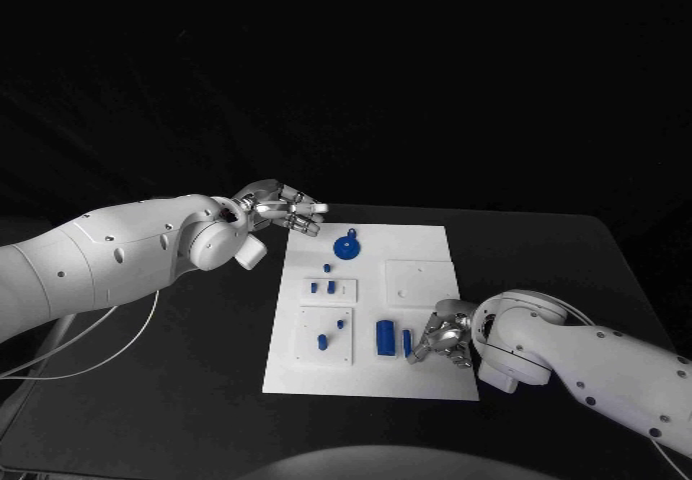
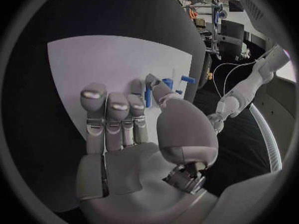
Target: Assemble the parts on the task board
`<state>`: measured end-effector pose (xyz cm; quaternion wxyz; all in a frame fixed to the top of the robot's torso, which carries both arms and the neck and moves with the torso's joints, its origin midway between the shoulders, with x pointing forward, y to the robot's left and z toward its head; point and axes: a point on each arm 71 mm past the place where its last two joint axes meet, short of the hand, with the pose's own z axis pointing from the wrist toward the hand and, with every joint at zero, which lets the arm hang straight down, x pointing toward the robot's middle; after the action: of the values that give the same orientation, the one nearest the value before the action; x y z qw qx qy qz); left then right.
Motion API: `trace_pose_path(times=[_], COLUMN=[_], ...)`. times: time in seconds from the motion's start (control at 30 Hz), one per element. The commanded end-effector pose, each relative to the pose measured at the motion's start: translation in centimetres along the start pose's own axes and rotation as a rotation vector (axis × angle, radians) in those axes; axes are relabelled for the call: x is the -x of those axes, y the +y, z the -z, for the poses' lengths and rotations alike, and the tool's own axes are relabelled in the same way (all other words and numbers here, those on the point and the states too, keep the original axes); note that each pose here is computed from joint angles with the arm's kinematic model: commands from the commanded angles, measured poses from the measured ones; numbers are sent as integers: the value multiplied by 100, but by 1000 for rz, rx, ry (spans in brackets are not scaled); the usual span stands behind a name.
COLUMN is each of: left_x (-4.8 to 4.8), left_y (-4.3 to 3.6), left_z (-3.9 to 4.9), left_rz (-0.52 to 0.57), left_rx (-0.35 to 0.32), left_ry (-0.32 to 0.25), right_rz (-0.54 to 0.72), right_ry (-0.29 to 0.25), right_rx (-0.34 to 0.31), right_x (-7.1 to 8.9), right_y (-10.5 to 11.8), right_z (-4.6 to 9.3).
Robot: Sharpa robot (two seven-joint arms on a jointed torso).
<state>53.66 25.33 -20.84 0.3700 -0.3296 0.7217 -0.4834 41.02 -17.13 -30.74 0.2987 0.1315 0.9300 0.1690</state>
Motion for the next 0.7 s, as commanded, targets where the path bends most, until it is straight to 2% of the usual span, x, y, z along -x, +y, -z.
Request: trace_pose_path(times=[0.03, 0.4, 0.7], left_x=[-25, -27, -8], left_y=[-9, -4, 4], left_z=[-8, -4, 3], left_rz=[0, 8, 17], left_rx=[-3, 0, 2], left_ry=[20, 28, 23], right_rz=[34, -28, -76], right_ry=[20, 55, 72], right_rx=[-82, -81, -27], right_x=[-53, -56, -30], right_y=[-137, -194, -189], right_z=[-49, -51, 34])
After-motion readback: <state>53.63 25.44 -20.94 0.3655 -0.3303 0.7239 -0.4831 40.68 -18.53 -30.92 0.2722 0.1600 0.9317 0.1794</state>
